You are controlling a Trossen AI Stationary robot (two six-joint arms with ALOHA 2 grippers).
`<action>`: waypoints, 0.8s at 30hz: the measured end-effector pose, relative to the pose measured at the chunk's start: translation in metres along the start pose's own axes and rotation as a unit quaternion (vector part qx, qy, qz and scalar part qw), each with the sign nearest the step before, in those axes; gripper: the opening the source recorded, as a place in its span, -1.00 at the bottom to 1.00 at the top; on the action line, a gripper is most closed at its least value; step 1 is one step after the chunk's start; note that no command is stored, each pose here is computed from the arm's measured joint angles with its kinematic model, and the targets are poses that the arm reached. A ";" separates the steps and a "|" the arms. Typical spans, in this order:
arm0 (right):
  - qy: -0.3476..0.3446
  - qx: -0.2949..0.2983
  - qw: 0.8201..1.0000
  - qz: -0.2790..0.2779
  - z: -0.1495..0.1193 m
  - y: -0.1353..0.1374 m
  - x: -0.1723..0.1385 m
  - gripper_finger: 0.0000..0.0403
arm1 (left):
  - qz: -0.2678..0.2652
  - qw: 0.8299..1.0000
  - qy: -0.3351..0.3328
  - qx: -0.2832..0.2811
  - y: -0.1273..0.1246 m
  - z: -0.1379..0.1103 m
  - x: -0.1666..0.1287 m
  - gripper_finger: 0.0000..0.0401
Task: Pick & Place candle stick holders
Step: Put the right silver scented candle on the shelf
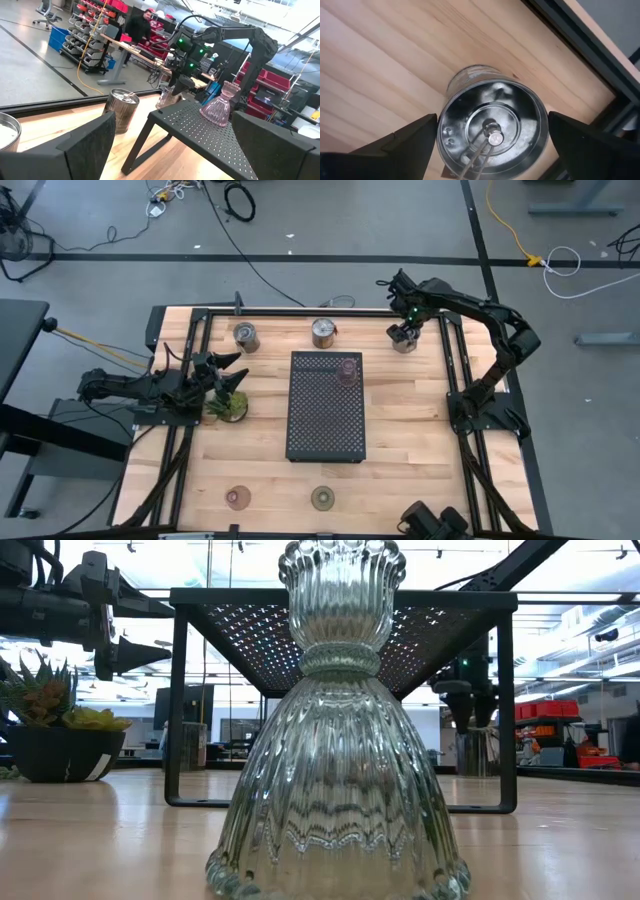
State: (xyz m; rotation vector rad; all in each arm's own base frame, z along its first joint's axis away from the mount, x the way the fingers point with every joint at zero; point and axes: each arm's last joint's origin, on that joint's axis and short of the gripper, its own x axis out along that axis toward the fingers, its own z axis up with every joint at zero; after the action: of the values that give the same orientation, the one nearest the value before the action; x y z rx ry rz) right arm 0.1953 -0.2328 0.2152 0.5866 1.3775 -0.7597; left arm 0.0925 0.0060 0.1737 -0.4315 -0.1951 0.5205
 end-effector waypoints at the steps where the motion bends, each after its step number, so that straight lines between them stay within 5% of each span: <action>1: -0.001 -0.001 1.000 0.002 0.000 0.001 0.000 0.84 | 0.000 1.000 0.000 0.000 0.000 0.000 0.000 0.99; 24: -0.003 0.012 1.000 -0.006 0.000 0.002 0.001 0.84 | 0.000 1.000 0.000 -0.001 0.000 0.000 0.000 0.99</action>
State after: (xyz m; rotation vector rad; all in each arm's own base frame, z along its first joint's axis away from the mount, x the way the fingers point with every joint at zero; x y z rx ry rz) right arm 0.1968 -0.2323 0.2139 0.5941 1.3687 -0.7888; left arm 0.0925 0.0060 0.1737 -0.4333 -0.1959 0.5199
